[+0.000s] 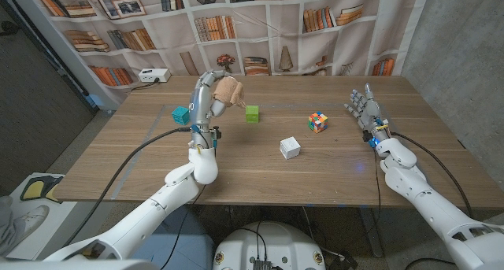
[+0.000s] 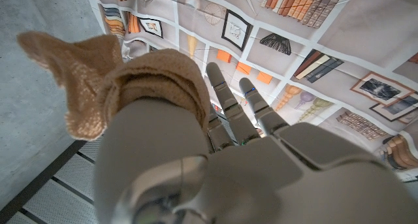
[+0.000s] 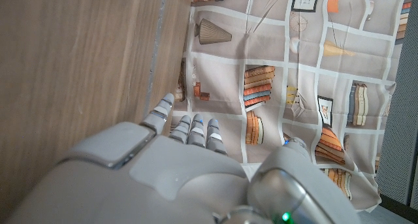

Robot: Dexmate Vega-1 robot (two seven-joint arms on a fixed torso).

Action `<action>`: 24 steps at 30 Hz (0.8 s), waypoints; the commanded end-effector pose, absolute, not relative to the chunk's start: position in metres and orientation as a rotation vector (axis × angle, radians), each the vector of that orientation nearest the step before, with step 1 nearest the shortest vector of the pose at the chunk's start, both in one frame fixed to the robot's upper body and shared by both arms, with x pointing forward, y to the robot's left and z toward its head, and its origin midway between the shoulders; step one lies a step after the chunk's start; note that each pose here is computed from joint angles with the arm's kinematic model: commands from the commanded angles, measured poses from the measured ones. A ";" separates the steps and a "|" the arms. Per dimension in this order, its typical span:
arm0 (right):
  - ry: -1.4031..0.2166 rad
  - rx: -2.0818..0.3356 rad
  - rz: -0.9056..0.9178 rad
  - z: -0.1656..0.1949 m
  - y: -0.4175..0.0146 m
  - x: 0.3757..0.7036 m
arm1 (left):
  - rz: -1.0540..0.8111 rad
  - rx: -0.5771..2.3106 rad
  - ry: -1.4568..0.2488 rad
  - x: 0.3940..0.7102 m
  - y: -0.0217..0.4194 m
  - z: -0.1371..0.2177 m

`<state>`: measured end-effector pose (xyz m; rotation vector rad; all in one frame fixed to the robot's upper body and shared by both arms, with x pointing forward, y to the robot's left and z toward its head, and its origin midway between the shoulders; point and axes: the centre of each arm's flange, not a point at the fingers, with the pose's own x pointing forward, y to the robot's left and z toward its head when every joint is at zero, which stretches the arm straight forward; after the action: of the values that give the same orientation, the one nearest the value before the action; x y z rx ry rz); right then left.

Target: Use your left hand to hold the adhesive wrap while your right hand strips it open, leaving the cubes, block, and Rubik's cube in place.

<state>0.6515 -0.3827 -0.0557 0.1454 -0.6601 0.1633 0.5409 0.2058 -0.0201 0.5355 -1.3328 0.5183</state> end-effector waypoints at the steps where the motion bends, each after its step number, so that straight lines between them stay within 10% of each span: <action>1: -0.652 0.149 0.153 -0.058 -0.384 0.652 | 0.517 0.486 -1.313 0.553 0.210 -0.019; 24: -0.647 0.144 0.155 -0.058 -0.381 0.655 | 0.496 0.466 -1.314 0.565 0.212 -0.024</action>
<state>0.6540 -0.3828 -0.0584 0.1467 -0.6489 0.1550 0.5579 0.2101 -0.0206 0.4650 -1.3232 0.4976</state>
